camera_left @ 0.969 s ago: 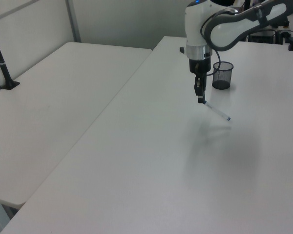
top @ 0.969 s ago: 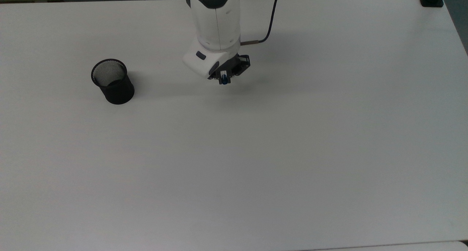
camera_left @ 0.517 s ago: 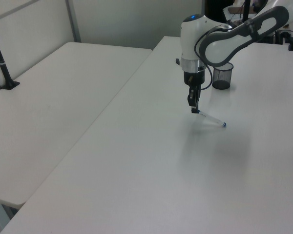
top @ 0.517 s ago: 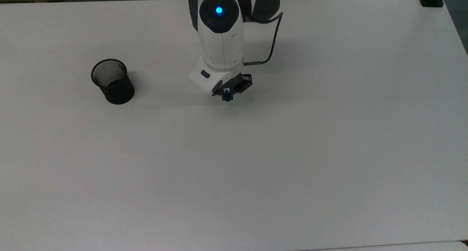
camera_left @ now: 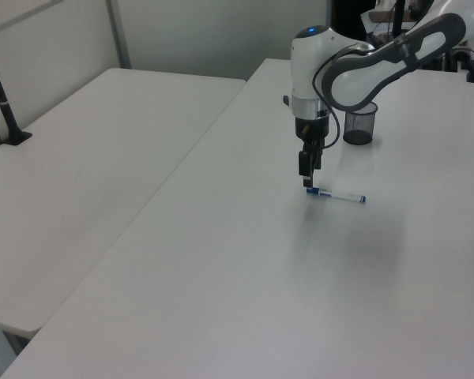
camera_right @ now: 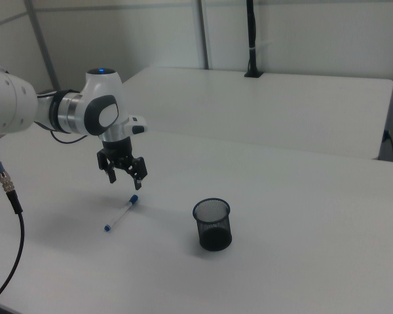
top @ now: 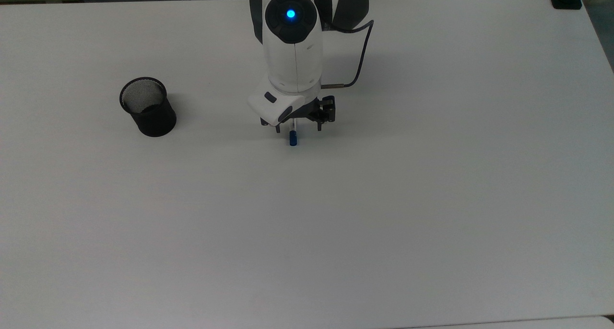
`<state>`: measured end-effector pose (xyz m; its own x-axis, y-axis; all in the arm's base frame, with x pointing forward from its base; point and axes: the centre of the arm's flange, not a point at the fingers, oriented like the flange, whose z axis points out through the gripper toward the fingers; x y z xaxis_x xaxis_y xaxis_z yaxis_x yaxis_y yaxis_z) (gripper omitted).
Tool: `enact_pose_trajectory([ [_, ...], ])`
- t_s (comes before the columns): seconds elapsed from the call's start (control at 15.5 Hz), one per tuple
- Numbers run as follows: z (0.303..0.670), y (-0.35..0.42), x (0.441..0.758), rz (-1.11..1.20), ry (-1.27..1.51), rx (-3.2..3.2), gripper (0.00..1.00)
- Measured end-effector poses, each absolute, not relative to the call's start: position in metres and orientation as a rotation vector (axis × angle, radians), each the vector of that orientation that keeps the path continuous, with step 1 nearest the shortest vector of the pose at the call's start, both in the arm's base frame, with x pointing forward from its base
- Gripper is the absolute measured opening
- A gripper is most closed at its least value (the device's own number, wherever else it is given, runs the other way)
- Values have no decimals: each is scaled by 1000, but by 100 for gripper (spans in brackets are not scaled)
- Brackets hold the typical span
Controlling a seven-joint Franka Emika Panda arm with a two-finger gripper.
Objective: Remove the marker
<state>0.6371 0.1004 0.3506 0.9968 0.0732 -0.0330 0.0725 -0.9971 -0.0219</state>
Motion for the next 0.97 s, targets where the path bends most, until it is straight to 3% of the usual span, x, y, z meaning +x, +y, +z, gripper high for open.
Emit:
enact_pose_trajectory([
  [0.06, 358, 100, 638, 33, -109, -3118, 99],
  [0.32, 419, 86, 627, 41, -75, -3127, 100],
  [0.65, 539, 44, 588, 17, 29, -3139, 100],
  [0.97, 610, 8, 542, -23, 132, -3139, 100],
])
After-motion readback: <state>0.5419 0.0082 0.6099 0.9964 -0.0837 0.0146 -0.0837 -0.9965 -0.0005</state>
